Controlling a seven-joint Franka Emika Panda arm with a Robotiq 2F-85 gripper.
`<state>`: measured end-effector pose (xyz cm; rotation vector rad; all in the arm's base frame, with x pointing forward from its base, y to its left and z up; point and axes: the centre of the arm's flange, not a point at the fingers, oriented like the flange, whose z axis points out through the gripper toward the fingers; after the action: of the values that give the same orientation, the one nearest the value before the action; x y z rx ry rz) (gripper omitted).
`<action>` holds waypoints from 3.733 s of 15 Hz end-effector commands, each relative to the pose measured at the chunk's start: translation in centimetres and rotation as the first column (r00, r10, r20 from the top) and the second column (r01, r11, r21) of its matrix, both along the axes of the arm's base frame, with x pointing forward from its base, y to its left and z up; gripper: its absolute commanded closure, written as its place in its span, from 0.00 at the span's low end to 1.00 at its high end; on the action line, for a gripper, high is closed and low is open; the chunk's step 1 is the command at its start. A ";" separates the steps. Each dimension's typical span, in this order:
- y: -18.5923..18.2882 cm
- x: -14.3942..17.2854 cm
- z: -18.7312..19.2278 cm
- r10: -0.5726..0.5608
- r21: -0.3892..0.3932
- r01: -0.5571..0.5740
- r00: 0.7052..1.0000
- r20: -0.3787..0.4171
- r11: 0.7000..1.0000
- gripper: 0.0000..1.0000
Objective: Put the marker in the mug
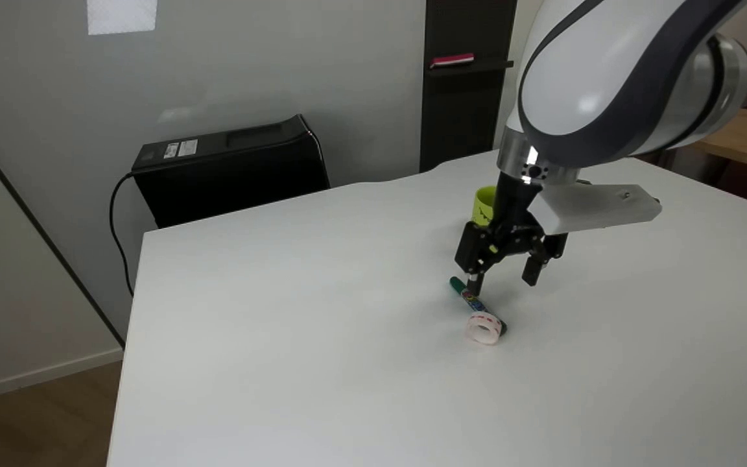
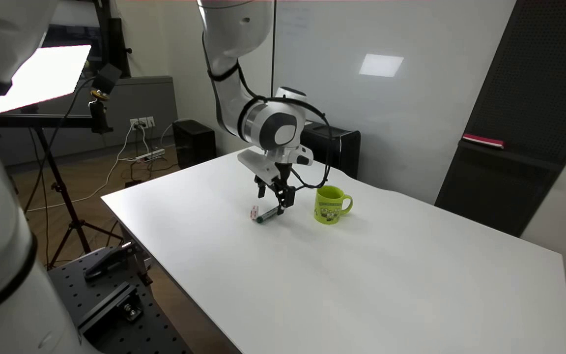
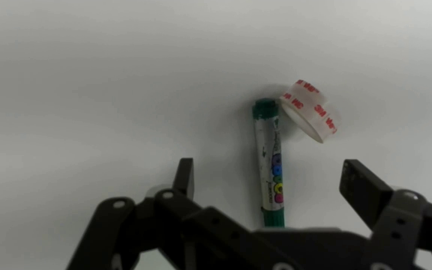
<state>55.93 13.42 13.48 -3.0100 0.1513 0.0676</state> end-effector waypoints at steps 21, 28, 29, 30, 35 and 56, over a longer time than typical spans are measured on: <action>-0.1 -0.2 -2.1 0.006 -0.042 -0.005 0.999 0.036 0.999 0.00; 0.9 -0.8 -4.9 0.024 -0.060 -0.023 1.000 0.018 0.998 0.00; 1.0 -0.9 -5.3 0.027 -0.065 -0.027 1.000 0.010 0.998 0.00; 1.1 -1.0 -5.6 0.031 -0.072 -0.031 1.000 0.003 0.997 0.00; 1.2 -1.0 -6.0 0.029 -0.107 -0.029 1.000 -0.003 0.994 0.41; -6.7 4.3 -0.4 -0.136 -0.123 0.119 0.980 -0.143 0.985 0.95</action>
<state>58.94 7.28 11.33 -3.1289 0.3188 0.2416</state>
